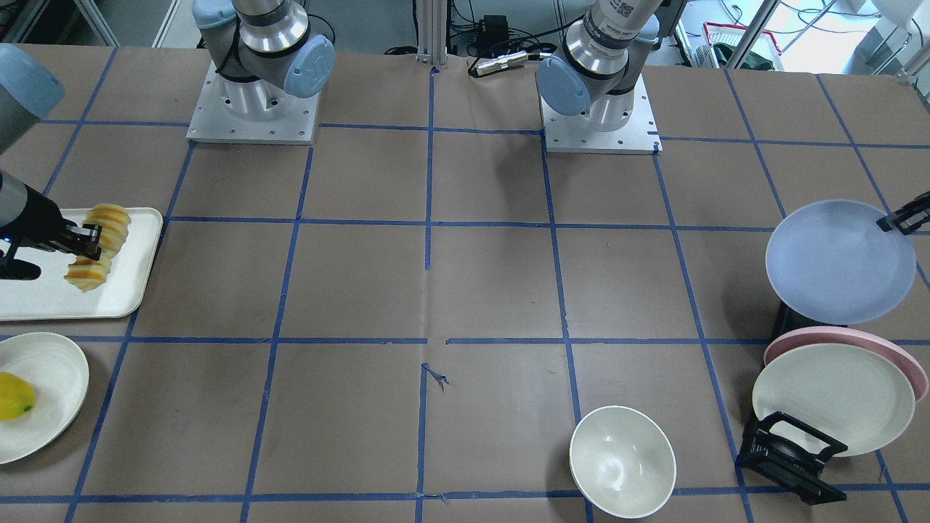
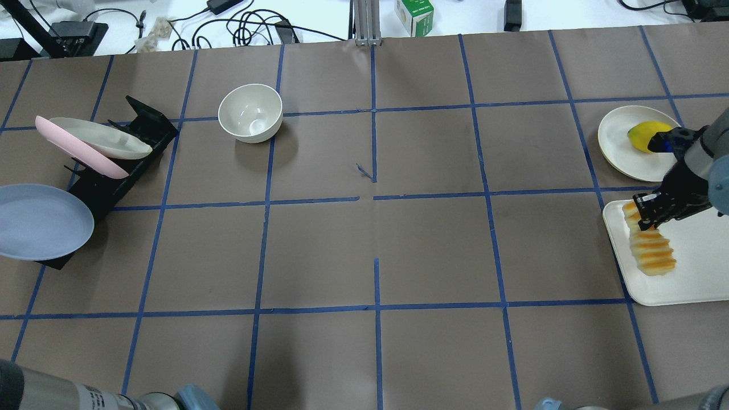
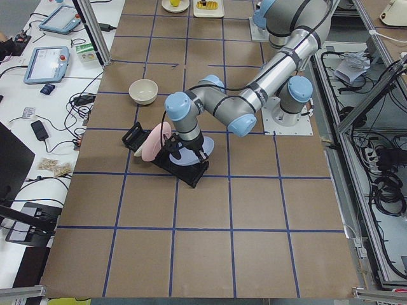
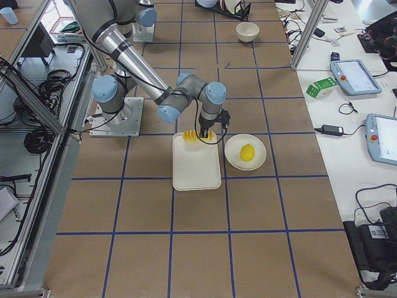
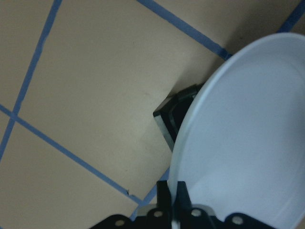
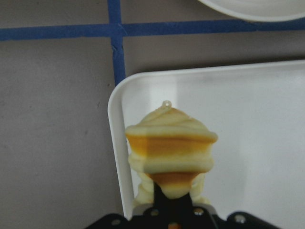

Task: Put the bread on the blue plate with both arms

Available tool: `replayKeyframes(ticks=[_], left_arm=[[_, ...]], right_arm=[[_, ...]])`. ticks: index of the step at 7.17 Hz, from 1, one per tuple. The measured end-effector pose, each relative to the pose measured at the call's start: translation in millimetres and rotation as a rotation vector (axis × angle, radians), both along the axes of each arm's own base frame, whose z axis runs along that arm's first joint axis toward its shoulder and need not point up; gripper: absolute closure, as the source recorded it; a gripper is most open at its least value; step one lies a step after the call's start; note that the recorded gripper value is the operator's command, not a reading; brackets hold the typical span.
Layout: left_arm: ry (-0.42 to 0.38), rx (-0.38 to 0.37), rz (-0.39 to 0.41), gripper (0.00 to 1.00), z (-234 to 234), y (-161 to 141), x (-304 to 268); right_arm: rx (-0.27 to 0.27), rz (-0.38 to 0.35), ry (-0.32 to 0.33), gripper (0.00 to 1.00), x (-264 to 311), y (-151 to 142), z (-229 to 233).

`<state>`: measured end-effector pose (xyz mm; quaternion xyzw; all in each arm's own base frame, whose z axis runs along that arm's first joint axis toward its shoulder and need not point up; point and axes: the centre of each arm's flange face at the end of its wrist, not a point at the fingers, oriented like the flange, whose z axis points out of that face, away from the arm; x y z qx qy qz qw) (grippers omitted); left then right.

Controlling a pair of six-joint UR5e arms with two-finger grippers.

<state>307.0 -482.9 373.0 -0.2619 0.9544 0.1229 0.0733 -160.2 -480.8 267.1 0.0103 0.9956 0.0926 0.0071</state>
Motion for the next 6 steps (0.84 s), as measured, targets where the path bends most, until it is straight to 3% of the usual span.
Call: replayKeyframes(ticks=[3,4,6], left_arm=[[0.102,0.042,-0.102,1.0,70.6,20.4,-110.0],[0.153,0.019,-0.138,1.0,76.9,20.4,-151.2],[0.26,-0.041,-0.214,1.0,43.8,-0.8,-251.1]], right_arm=[[0.041,-0.008,-0.044,1.0,4.5,-22.0,79.1],[0.035,-0.003,-0.046,1.0,20.3,-28.8,98.2],[0.008,-0.001,-0.02,1.0,74.9,-36.8,129.9]])
